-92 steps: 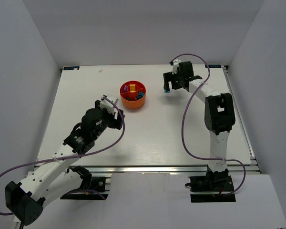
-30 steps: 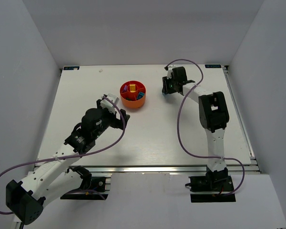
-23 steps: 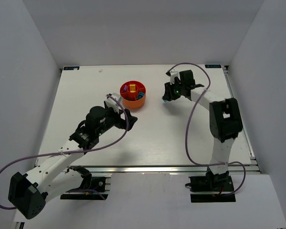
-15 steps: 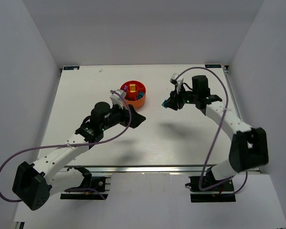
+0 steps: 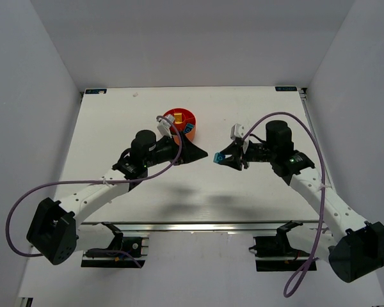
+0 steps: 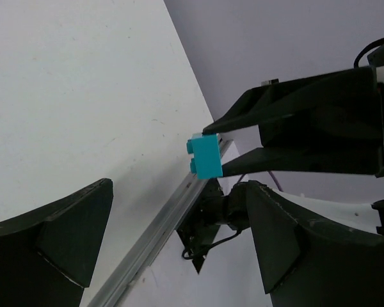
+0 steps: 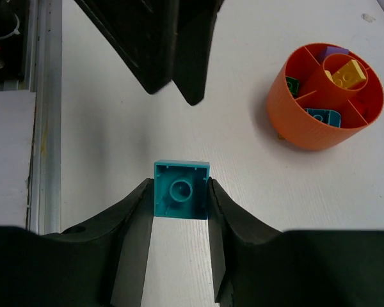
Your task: Sort the legos into containers by color
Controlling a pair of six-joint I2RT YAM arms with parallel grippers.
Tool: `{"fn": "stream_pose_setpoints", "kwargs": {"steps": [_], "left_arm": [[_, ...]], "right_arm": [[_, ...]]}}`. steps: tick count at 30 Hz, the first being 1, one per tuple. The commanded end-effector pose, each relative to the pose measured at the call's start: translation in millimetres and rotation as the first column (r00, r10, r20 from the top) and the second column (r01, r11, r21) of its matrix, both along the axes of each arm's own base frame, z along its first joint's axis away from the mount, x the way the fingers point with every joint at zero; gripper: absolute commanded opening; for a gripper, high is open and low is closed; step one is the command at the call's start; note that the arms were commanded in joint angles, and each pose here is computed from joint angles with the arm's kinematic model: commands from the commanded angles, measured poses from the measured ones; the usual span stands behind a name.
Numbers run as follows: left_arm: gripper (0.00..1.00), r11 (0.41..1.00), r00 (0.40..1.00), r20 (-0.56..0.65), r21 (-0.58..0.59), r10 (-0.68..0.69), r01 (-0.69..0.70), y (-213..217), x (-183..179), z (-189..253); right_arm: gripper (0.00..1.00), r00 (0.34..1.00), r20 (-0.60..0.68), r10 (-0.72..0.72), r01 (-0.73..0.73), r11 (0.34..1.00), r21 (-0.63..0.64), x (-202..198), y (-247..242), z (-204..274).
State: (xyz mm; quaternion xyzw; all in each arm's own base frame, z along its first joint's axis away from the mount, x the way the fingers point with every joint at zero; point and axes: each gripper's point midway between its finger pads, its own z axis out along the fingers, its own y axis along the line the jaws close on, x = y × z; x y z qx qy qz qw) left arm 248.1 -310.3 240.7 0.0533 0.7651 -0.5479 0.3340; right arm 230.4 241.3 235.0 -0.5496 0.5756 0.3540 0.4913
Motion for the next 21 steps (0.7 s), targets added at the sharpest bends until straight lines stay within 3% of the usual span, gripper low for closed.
{"fn": "stream_pose_setpoints", "kwargs": {"steps": [1,9,21], "left_arm": [[0.94,0.996,0.999,-0.007,-0.08,-0.047,0.047,-11,-6,23],[0.91,0.991,0.994,-0.041,-0.091,-0.098,0.094,-20,-7,16],[0.78,0.98,0.981,-0.079,-0.106,-0.178,0.169,-33,-8,8]], "right_arm": [[0.1,0.998,0.042,0.055,-0.056,0.998,0.005,-11,8,3],[0.1,0.995,0.073,0.065,-0.063,0.998,-0.026,-11,20,0],[0.09,0.993,0.092,0.071,-0.067,0.996,-0.05,-5,32,-4]]}}
